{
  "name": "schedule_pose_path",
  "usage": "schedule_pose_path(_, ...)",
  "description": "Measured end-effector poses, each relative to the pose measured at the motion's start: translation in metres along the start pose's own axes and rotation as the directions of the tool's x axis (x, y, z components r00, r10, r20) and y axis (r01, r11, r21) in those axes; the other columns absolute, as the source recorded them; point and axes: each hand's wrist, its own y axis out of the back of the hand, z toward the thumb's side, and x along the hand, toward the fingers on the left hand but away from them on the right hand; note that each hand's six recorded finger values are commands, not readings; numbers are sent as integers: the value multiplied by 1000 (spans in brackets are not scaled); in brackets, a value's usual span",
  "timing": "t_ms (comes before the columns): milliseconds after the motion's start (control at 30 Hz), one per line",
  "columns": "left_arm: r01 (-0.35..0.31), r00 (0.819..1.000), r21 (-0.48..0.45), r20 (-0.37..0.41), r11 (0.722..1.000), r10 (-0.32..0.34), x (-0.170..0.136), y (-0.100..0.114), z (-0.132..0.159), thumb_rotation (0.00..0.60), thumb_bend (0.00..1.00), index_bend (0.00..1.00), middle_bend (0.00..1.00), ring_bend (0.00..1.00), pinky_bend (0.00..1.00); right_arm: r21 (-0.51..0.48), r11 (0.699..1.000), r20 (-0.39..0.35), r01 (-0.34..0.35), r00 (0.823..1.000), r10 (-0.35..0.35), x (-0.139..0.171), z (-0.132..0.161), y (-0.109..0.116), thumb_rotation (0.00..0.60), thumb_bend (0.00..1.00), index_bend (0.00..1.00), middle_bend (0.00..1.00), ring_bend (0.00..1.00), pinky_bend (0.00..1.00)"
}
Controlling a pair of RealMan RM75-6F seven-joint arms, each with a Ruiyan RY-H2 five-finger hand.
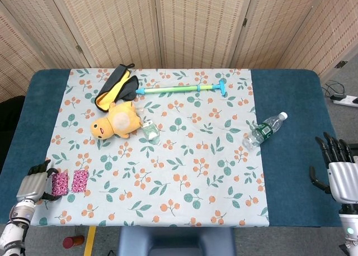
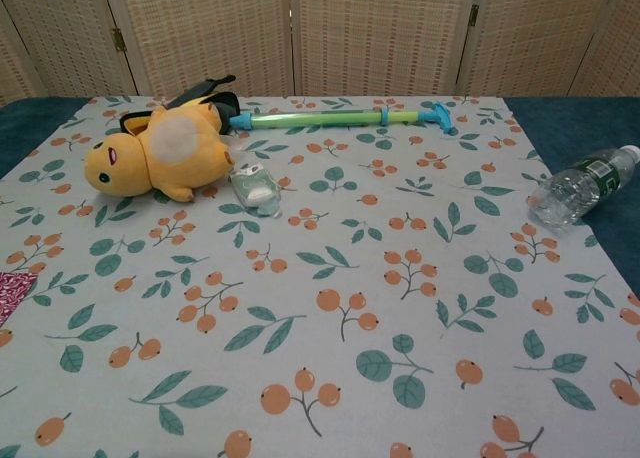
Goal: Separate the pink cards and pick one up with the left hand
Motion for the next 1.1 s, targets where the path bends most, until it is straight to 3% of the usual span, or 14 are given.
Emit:
schedule_pose_path(500,4,1000,5,2,1000,-4,-3,0,4,589,133,210,0,0,0,0,1000,0,0,1000,0,0,0,0,481,549,2,0,0,0)
schedule_pose_path(833,-18,993,39,120,999,13,-5,11,44,585,133,221,0,0,0,-4,1000,7,0,1000,0,1,-5,0,480,549,2,0,0,0)
schedule_pose_path(1100,11,987,110,159,994,-29,-1,8,69,575,133,214,0,0,0,-8,1000,24,-2,1000,2,3,-12,-1,481,550,2,0,0,0)
